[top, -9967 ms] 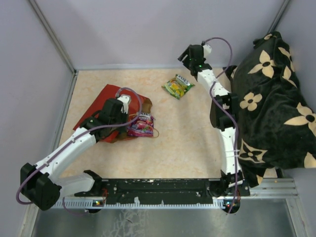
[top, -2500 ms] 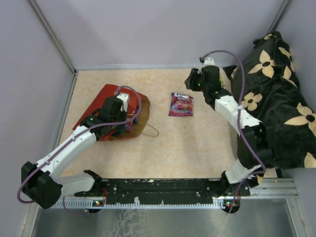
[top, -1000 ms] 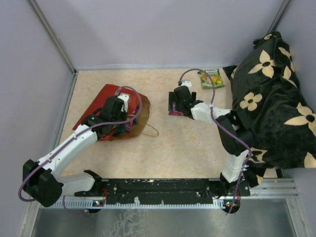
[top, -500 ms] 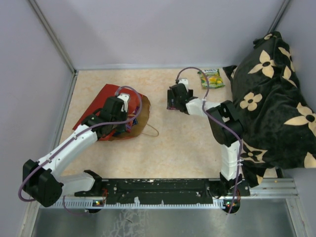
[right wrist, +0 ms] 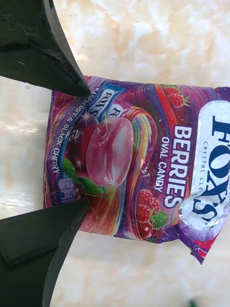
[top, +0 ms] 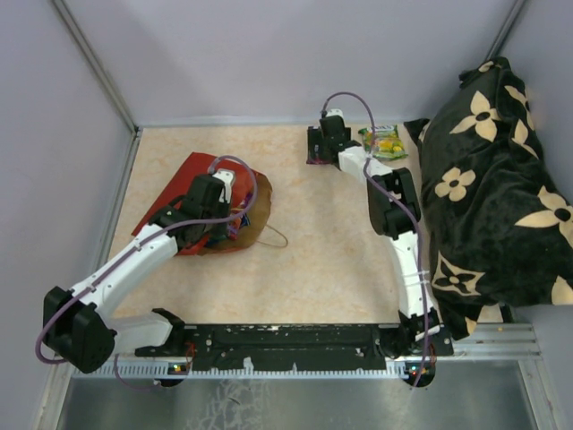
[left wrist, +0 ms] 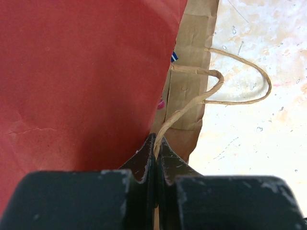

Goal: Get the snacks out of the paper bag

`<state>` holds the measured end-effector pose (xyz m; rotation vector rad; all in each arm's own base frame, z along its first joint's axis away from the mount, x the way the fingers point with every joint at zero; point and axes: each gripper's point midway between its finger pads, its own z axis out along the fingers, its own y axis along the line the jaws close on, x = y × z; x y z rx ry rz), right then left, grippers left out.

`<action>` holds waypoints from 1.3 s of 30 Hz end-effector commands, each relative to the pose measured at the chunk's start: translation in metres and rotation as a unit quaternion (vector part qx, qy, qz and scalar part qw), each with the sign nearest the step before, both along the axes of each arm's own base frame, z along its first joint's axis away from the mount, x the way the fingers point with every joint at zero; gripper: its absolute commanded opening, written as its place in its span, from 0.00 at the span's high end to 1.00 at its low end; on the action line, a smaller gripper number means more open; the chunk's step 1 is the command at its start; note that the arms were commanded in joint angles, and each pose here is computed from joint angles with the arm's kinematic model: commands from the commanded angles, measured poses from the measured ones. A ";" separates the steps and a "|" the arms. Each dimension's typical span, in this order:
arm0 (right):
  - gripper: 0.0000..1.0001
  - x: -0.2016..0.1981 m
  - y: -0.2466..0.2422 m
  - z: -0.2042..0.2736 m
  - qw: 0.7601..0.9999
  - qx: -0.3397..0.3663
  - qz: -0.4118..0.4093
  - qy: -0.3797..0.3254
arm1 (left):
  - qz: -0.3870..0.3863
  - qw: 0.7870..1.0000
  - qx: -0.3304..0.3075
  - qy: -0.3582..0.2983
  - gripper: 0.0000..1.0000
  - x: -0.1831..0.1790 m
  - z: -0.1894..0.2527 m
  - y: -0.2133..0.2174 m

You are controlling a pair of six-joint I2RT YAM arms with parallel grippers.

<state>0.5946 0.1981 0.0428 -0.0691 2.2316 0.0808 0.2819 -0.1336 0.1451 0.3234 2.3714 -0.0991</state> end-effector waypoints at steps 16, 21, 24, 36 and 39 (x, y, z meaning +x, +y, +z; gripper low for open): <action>0.01 -0.010 0.014 0.233 0.970 0.147 0.034 -0.189 | 0.006 1.000 -0.007 -0.009 0.97 0.005 0.007 0.008; 0.05 -0.135 0.072 0.219 0.879 0.448 0.086 -0.140 | 0.026 0.999 -0.013 -0.037 0.98 0.010 0.025 0.013; 0.12 -0.189 0.116 0.184 0.856 0.503 0.090 -0.081 | 0.067 0.996 -0.006 -0.056 1.00 0.013 0.034 0.025; 0.28 -0.260 0.238 0.095 0.797 0.596 0.081 0.055 | 0.180 0.977 -0.004 -0.119 1.00 0.017 0.072 0.059; 0.27 -0.256 0.257 0.085 0.809 0.578 0.083 0.066 | 0.185 0.973 -0.003 -0.137 1.00 0.021 0.087 0.062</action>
